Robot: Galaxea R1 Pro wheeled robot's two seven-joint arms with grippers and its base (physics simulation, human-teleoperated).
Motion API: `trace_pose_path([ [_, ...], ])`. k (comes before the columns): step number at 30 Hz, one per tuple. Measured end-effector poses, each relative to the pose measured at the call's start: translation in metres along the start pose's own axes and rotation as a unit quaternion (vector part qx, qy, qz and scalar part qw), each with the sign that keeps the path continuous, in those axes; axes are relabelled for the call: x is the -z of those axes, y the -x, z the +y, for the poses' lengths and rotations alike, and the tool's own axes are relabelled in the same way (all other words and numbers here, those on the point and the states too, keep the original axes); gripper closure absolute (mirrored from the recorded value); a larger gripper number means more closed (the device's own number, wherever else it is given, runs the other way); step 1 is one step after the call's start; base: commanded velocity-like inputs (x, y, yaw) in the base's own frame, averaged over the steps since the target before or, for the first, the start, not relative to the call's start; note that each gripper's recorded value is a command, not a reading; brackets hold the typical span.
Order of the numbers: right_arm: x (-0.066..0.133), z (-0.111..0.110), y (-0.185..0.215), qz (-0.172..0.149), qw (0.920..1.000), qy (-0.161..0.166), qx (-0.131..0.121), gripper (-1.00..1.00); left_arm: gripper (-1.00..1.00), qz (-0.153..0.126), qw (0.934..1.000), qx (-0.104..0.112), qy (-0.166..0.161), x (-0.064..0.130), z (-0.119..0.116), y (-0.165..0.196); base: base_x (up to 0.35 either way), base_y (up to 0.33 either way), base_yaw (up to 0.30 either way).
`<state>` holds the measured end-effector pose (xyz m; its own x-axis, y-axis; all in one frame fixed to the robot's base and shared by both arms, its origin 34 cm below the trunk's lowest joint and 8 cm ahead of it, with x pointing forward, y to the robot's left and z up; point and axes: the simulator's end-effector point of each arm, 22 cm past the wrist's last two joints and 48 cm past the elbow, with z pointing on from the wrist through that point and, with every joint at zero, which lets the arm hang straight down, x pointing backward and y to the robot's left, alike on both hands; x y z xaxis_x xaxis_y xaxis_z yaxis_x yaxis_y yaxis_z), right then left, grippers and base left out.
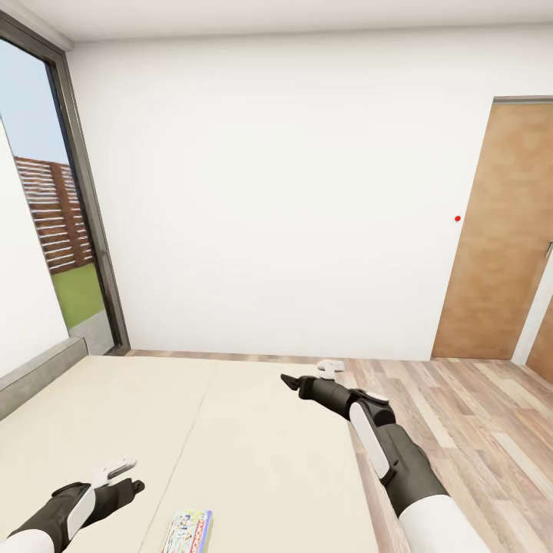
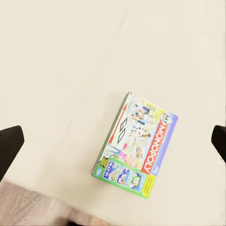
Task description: Put all the toys in the child's room - the three board games (two on the bed and one on the table), the two jigsaw puzzles on the table, and the tennis ball on the table - inside the toy box on the table in the child's room.
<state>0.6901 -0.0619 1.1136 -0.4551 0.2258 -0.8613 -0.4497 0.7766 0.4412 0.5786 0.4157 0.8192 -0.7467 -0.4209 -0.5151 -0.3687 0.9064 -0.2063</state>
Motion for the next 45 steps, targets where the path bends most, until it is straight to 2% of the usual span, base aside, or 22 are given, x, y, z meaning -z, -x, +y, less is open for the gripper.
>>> trace_pose_path([
  [3,-0.001,0.004,-0.002,0.003,1.0,0.003,0.005,-1.0,-1.0,-0.001,0.9997,-0.002,-0.024,0.0,-0.01,0.001,0.0,0.0,0.0],
  [4,-0.002,0.005,-0.003,0.004,1.0,0.004,0.007,-1.0,-1.0,-0.002,0.9988,-0.004,-0.049,0.001,-0.02,0.002,0.0,0.0,0.0],
  [7,-0.002,0.007,-0.004,0.005,0.9999,0.005,0.009,-1.0,-1.0,-0.003,0.9954,-0.007,-0.095,0.005,-0.038,0.003,0.0,0.0,0.0],
  [8,-0.002,0.007,-0.004,0.005,0.9999,0.005,0.009,-1.0,-1.0,-0.005,0.9917,-0.008,-0.128,0.01,-0.049,0.006,0.0,0.0,0.0],
  [10,-0.002,0.007,-0.004,0.006,0.9999,0.005,0.01,-1.0,-1.0,-0.007,0.9873,-0.008,-0.158,0.016,-0.056,0.01,0.0,0.0,0.0],
  [13,-0.002,0.007,-0.004,0.006,0.9999,0.006,0.01,-1.0,-1.0,-0.02,0.9797,-0.006,-0.199,0.031,-0.05,0.029,0.0,0.0,0.0],
  [17,-0.003,0.008,-0.004,0.006,0.9999,0.006,0.01,-1.0,-1.0,-0.03,0.9758,-0.002,-0.217,0.047,-0.03,0.052,0.0,0.0,0.0],
  [21,-0.003,0.008,-0.004,0.006,0.9999,0.006,0.01,-1.0,-1.0,-0.039,0.9726,0.027,-0.227,0.063,-0.016,0.079,0.0,0.0,0.0],
  [22,-0.003,0.008,-0.004,0.005,0.9999,0.006,0.011,-1.0,-1.0,-0.048,0.9697,0.049,-0.235,0.068,-0.013,0.09,0.0,0.0,0.0],
  [24,-0.003,0.008,-0.004,0.005,0.9999,0.006,0.011,-1.0,-1.0,-0.061,0.9661,0.075,-0.24,0.072,-0.01,0.101,0.0,0.0,0.0],
  [25,-0.003,0.008,-0.004,0.005,0.9999,0.006,0.011,-1.0,-1.0,-0.075,0.9632,0.101,-0.237,0.074,-0.004,0.11,0.0,0.0,0.0],
  [28,-0.002,0.008,-0.003,0.003,0.9999,0.006,0.011,-1.0,-1.0,-0.091,0.9625,0.139,-0.214,0.072,0.013,0.119,0.0,0.0,0.0],
  [29,-0.002,0.008,-0.001,0.001,0.9999,0.006,0.012,-1.0,-1.0,-0.096,0.9644,0.161,-0.187,0.068,0.028,0.121,0.0,0.0,0.0],
  [31,-0.001,0.009,0.002,-0.002,0.9999,0.007,0.013,-1.0,-1.0,-0.098,0.9667,0.179,-0.155,0.064,0.043,0.12,0.0,0.0,0.0],
  [32,-0.001,0.011,0.005,-0.005,0.9998,0.009,0.015,-1.0,-1.0,-0.097,0.9688,0.19,-0.126,0.06,0.055,0.117,0.0,0.0,0.0],
  [35,0.001,0.014,0.012,-0.013,0.9997,0.011,0.019,-1.0,-1.0,-0.096,0.9698,0.204,-0.094,0.054,0.066,0.113,0.0,0.0,0.0],
  [38,0.002,0.016,0.016,-0.017,0.9996,0.013,0.021,-1.0,-1.0,-0.096,0.9696,0.21,-0.081,0.052,0.07,0.11,0.0,0.0,0.0],
  [45,0.003,0.018,0.018,-0.02,0.9995,0.014,0.022,-1.0,-1.0,-0.1,0.9677,0.22,-0.073,0.05,0.072,0.11,0.0,0.0,0.0],
])
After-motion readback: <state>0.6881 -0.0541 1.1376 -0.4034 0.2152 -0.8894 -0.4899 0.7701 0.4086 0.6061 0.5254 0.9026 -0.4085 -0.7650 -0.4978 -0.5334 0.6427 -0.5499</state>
